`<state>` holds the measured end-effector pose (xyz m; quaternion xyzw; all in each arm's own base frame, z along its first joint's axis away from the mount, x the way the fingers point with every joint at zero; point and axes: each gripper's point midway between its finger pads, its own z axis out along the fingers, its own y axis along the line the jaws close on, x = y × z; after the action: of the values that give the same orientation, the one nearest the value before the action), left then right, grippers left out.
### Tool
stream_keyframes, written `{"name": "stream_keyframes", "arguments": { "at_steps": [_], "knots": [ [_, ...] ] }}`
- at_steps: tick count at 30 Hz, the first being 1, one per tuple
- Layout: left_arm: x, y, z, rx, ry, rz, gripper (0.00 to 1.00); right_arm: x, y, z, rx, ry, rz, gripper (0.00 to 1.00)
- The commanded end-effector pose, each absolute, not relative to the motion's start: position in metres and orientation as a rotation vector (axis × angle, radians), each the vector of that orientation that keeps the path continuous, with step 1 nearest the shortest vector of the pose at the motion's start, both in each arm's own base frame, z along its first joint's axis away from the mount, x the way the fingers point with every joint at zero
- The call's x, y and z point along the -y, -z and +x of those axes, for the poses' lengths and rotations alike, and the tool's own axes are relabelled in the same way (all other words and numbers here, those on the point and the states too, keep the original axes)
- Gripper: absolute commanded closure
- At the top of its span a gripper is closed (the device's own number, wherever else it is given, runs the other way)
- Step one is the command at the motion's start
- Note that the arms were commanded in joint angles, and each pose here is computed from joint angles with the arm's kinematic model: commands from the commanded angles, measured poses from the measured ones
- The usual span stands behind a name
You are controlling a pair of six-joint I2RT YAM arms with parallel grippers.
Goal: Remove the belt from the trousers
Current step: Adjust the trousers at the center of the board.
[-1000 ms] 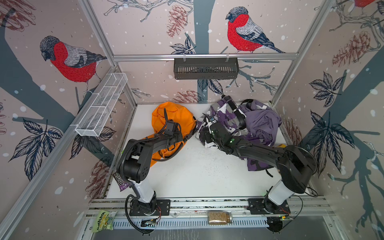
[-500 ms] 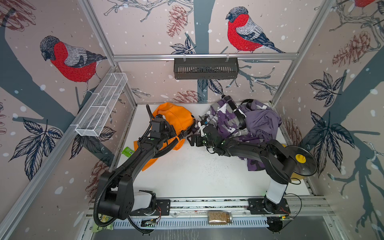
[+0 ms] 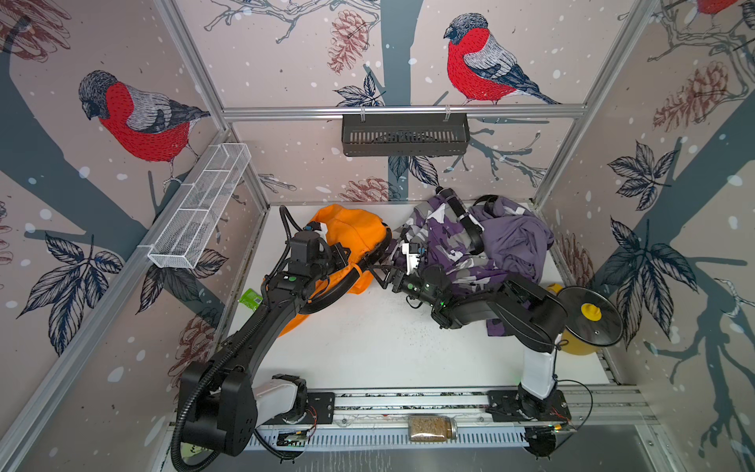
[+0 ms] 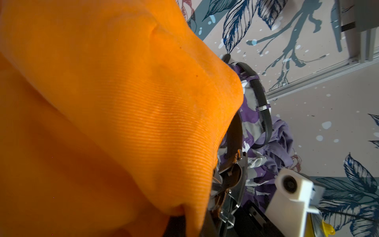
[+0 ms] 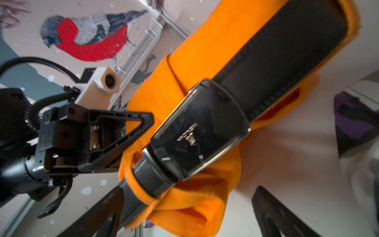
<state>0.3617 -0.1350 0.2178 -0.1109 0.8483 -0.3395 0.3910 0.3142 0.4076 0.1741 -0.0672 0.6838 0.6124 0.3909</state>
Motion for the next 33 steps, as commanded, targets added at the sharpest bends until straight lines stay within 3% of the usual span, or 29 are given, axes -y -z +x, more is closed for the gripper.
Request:
{"name": "stream_keyframes", "arguments": {
  "at_steps": [1,10,13,20,23,24,26,29,33],
  "knots": [
    [0.149,-0.258,0.365,-2.032,0.972,-0.19,1.0,-0.411,-0.228,0.297,-1.499,-1.752,-0.292,0.01],
    [0.179,-0.249,0.345,-2.037,1.075,-0.105,1.0,-0.428,-0.228,0.321,-1.547,-1.756,-0.29,0.01],
    [0.182,-0.241,0.341,-2.031,1.094,-0.118,1.0,-0.427,-0.231,0.334,-1.556,-1.773,-0.284,0.22],
    [0.18,-0.248,0.339,-2.014,1.05,-0.099,1.0,-0.412,-0.253,0.376,-1.749,-1.571,-0.455,0.93],
    [0.167,-0.276,0.34,-1.972,0.956,-0.093,0.28,-0.399,-0.272,0.404,-1.851,-1.368,-0.605,0.97],
    [0.16,-0.289,0.339,-1.943,0.916,-0.096,0.12,-0.392,-0.285,0.415,-1.867,-1.308,-0.65,0.97],
    [0.142,-0.313,0.335,-1.881,0.818,-0.118,0.01,-0.375,-0.309,0.433,-1.892,-1.213,-0.703,0.98],
    [0.108,-0.347,0.326,-1.776,0.663,-0.172,0.0,-0.351,-0.361,0.444,-1.879,-1.089,-0.792,0.98],
    [0.081,-0.376,0.322,-1.753,0.544,-0.189,0.0,-0.339,-0.439,0.419,-1.765,-0.994,-0.888,0.98]
  ]
}}
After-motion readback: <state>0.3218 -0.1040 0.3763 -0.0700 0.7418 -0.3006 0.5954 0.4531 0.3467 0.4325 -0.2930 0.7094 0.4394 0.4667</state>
